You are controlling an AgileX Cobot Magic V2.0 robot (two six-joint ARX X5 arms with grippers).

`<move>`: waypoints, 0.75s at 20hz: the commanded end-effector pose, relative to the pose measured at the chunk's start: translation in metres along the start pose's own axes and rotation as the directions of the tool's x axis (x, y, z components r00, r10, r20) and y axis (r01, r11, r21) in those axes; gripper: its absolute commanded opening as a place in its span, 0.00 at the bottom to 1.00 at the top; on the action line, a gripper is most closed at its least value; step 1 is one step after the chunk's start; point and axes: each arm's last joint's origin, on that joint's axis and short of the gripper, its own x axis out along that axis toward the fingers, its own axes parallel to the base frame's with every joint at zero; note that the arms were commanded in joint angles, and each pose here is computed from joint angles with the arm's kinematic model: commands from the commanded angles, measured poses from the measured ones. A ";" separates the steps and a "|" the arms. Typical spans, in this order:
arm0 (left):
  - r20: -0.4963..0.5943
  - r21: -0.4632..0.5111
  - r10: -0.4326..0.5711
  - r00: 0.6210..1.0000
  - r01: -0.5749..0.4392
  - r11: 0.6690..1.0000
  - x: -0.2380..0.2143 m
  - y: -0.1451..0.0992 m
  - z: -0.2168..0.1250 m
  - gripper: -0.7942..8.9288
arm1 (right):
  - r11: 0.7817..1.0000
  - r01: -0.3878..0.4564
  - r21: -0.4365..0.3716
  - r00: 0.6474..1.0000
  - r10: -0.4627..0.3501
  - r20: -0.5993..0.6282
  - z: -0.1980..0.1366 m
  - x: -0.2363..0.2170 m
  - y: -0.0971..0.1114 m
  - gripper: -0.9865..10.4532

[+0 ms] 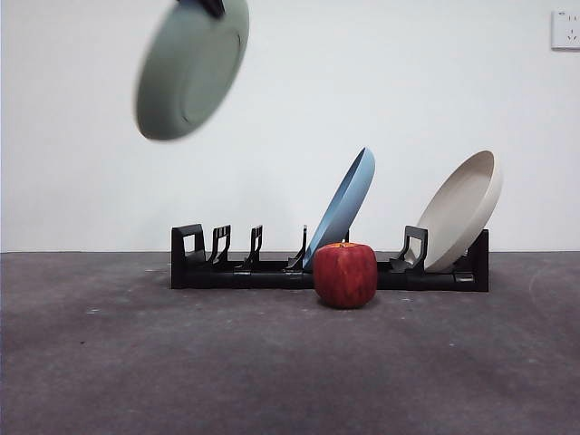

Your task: Take the green plate from the plate rack,put the plate on the table,take the apple from the table,put the apple in the plate

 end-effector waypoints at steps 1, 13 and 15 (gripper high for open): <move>-0.129 0.136 0.050 0.990 -0.032 0.990 -0.007 -0.025 -0.010 0.08 | 1.000 0.001 0.001 1.000 -0.001 0.006 0.001 -0.001 0.000 0.69; -0.373 0.514 0.167 0.913 0.053 0.856 0.064 -0.148 -0.129 0.08 | 1.000 -0.003 0.002 1.000 0.003 0.005 0.001 -0.001 0.001 0.69; -0.363 0.561 0.200 0.910 0.043 0.827 0.078 -0.159 -0.148 0.08 | 1.000 -0.003 0.002 1.000 0.003 0.005 0.001 -0.001 0.001 0.69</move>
